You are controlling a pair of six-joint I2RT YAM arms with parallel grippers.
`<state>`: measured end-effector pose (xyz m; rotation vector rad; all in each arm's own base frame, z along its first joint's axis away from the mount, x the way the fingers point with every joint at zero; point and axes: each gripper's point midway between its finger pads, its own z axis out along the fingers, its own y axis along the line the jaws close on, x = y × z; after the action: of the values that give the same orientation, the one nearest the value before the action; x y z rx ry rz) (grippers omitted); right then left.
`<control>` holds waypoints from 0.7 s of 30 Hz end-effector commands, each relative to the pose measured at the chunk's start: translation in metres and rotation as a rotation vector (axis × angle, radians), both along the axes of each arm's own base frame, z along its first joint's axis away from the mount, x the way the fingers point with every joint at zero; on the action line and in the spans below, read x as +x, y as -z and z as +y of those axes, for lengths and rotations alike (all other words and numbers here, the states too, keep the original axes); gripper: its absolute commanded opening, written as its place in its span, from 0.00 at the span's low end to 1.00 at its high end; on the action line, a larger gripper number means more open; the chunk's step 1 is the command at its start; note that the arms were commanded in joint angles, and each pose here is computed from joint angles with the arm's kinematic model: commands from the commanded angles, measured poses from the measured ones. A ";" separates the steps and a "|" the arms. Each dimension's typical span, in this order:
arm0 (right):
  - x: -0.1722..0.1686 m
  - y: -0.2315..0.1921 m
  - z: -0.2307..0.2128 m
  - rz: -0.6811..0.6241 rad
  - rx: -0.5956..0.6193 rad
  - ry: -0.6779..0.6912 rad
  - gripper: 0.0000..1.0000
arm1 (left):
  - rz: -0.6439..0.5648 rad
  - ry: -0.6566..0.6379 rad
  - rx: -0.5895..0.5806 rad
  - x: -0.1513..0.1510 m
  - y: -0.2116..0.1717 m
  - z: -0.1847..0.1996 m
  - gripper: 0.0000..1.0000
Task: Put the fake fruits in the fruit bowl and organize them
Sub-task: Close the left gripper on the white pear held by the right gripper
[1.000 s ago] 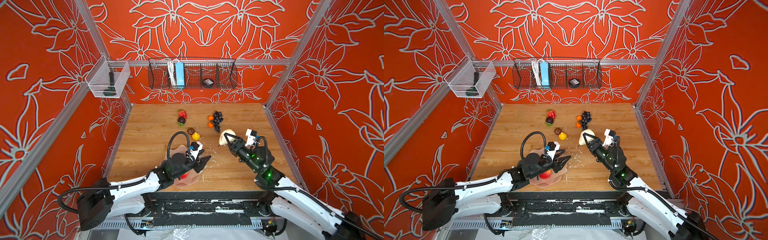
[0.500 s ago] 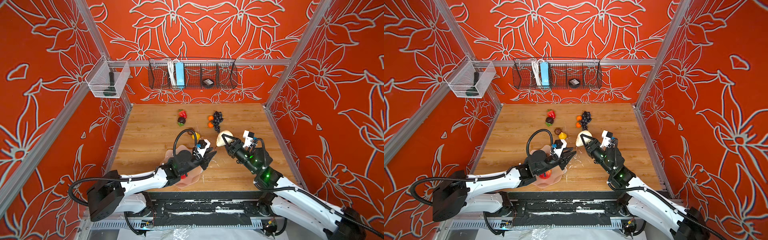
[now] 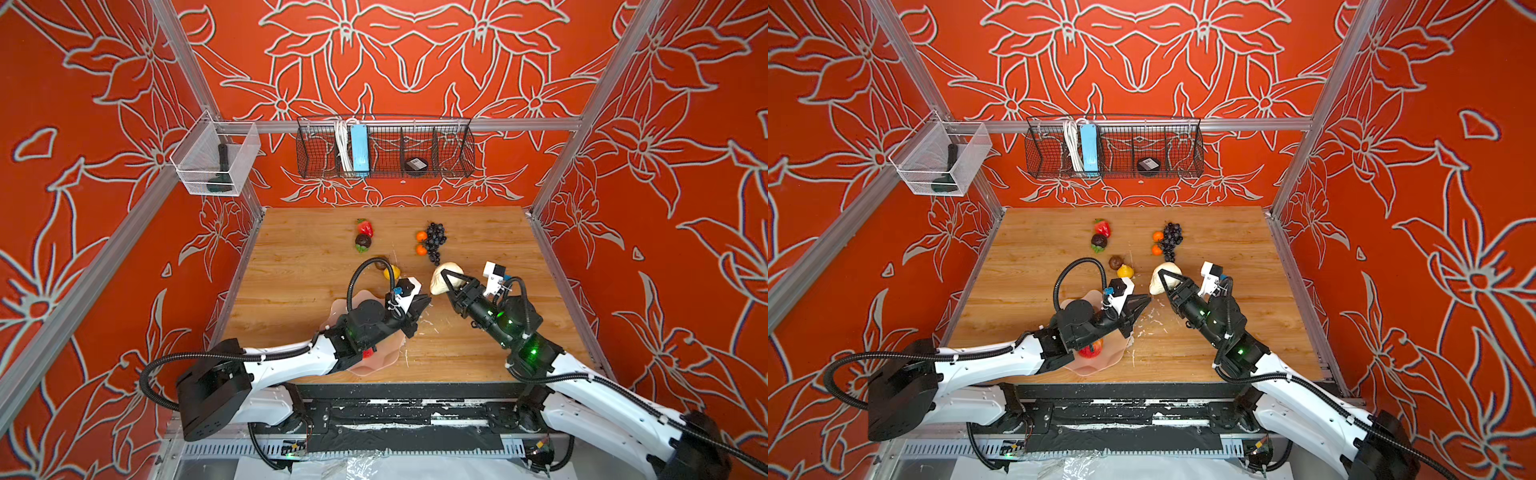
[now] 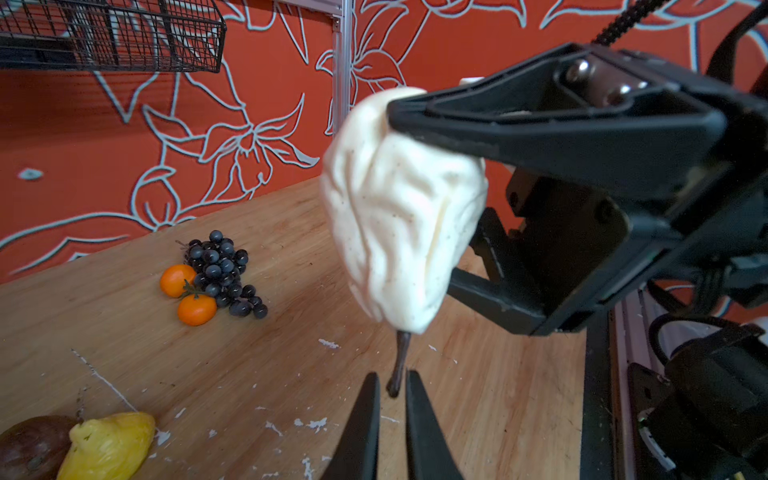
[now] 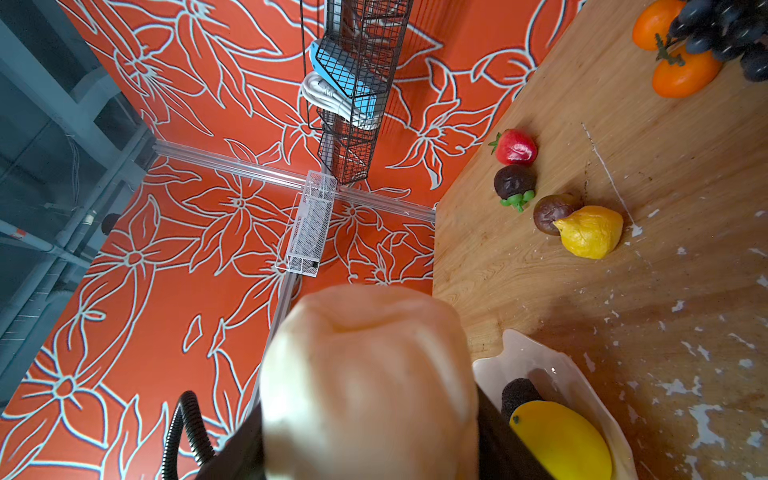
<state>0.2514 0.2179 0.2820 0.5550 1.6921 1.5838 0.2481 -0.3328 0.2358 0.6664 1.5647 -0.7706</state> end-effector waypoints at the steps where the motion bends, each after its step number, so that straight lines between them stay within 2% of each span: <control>1: 0.001 -0.008 -0.001 -0.003 0.040 0.014 0.51 | -0.037 0.003 -0.037 0.000 -0.018 -0.003 0.14; 5: 0.001 -0.007 -0.001 -0.001 0.039 0.013 0.51 | -0.041 0.005 -0.036 -0.001 -0.019 -0.002 0.14; 11: 0.002 -0.004 -0.001 0.005 0.035 0.015 0.51 | -0.047 0.006 -0.041 -0.002 -0.021 0.000 0.21; 21: 0.001 0.004 0.000 0.028 0.028 0.009 0.51 | -0.058 0.016 -0.046 -0.005 -0.025 0.000 0.08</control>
<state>0.2527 0.2185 0.2791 0.5656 1.7002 1.5800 0.2468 -0.3323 0.2394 0.6774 1.5488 -0.7652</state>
